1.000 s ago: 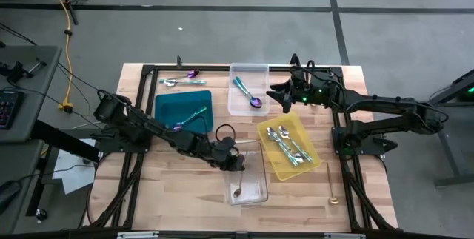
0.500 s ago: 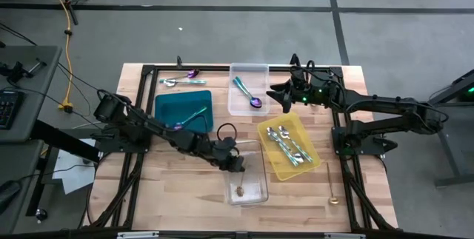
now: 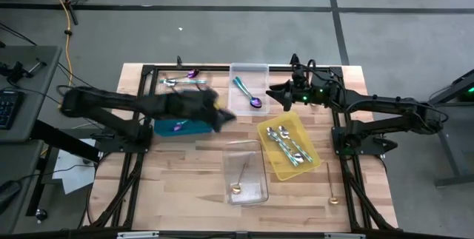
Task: Sort silverware by color (type)
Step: Put the gold spoon into the transparent bin
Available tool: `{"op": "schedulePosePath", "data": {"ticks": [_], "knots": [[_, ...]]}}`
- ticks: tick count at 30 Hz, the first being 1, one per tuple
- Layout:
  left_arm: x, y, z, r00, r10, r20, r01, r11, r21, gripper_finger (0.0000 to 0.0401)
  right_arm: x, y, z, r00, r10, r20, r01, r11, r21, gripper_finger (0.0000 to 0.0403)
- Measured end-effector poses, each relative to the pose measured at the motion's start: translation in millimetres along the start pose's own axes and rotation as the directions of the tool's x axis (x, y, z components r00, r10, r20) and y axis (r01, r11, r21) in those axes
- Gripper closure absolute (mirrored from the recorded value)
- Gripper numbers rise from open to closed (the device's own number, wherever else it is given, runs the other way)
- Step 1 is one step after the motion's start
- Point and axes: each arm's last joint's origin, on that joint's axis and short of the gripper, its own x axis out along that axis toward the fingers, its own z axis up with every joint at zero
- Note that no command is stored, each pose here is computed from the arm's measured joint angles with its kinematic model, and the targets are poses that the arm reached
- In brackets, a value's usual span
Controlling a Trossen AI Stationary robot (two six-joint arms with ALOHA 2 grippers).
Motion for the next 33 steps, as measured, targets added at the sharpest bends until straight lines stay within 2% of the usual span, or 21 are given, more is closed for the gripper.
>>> {"op": "schedulePosePath", "data": {"ticks": [3, 6, 11, 16, 22, 27, 33], "knots": [[-34, -1, 25, 0.986, 0.005, 0.166, -0.033, 0.986, 0.162, 0.0286, 0, 3, 3, 0.999, 0.05, 0.021, -0.05, 0.999, -0.007, 0.0213], [-61, -1, 40, 0.963, 0.005, 0.271, -0.088, 0.952, 0.295, 0.0286, 0, 7, 6, 0.993, 0.109, 0.04, -0.107, 0.993, -0.046, 0.0213], [-81, 3, 43, 0.938, -0.025, 0.346, -0.121, 0.911, 0.394, 0.0286, -2, 13, 12, 0.975, 0.214, 0.067, -0.209, 0.975, -0.08, 0.0213], [-70, 22, 17, 0.926, -0.078, 0.369, -0.078, 0.918, 0.388, 0.0287, -3, 19, 12, 0.957, 0.285, 0.058, -0.277, 0.954, -0.119, 0.0213], [-61, 42, -10, 0.868, -0.193, 0.457, 0.014, 0.93, 0.367, 0.0318, -3, 29, 6, 0.937, 0.348, 0.013, -0.34, 0.922, -0.186, 0.0213], [-58, 48, -16, 0.876, -0.181, 0.447, 0.002, 0.928, 0.372, 0.0355, -3, 35, 1, 0.93, 0.367, -0.002, -0.358, 0.905, -0.229, 0.0213], [-59, 48, -15, 0.873, -0.186, 0.451, 0.005, 0.928, 0.372, 0.0384, -3, 36, 1, 0.931, 0.364, 0.0, -0.354, 0.906, -0.232, 0.0213]]}}
